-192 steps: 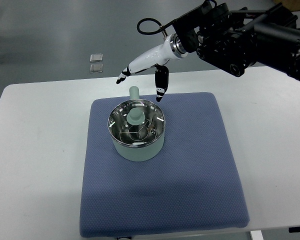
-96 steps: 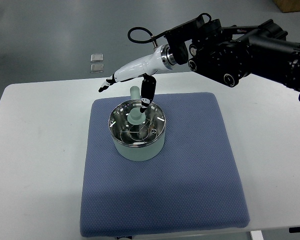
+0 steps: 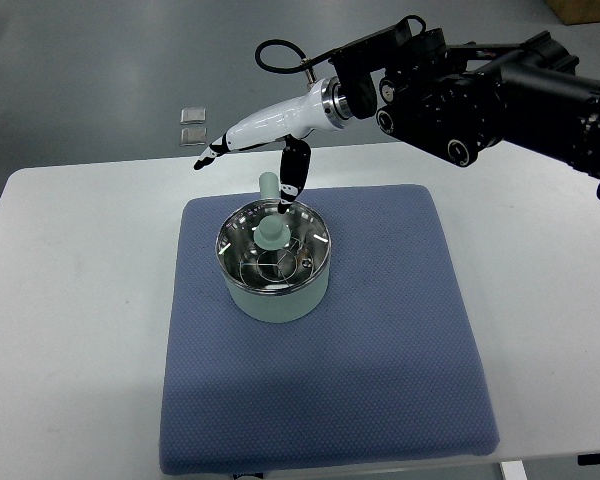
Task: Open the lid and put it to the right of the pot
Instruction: 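Swing the right hand over the pot toward the green lid knob, then lower the right hand onto the lid and close fingers around the knob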
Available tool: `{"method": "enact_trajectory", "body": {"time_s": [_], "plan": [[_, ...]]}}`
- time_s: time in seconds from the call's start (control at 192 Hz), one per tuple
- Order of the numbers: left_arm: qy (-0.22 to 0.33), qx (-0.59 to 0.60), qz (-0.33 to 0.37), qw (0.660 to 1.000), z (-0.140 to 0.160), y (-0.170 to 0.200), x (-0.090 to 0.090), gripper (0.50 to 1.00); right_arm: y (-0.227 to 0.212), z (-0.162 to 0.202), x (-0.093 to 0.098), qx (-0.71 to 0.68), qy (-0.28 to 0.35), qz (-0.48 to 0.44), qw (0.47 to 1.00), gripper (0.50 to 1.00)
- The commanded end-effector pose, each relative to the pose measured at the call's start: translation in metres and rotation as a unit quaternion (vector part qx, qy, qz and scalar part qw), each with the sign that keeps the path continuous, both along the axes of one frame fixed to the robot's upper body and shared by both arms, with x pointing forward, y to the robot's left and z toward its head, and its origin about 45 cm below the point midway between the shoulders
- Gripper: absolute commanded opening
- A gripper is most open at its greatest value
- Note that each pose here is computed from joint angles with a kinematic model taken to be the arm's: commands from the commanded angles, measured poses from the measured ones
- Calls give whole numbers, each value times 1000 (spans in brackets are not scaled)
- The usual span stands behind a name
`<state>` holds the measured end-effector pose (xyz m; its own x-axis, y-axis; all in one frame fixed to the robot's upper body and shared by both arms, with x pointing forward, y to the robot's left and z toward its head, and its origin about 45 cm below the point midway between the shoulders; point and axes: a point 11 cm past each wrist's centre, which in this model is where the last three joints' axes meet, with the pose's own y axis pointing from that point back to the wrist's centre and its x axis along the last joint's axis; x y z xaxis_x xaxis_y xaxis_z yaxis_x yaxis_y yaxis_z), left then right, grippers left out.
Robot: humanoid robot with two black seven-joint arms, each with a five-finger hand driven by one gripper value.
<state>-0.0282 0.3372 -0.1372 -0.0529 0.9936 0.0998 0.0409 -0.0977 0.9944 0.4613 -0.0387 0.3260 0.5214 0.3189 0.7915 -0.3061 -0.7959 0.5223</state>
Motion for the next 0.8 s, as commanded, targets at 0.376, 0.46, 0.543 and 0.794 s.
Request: {"method": "enact_trajectory", "body": {"time_s": [0.376,0.46,0.543,0.794], "plan": [[0,0,0,1000,0,0,0,1000,28,15,-15,125,63,3,990,971],[0,0,0,1000,0,0,0,1000,32,9,-23,133,71,17,988,971],[0,0,0,1000,0,0,0,1000,24,5,-27,141,74,19,987,971],[0,1,0,1000,0,0,0,1000,24,21,-51,194,57,54,978,971]]}}
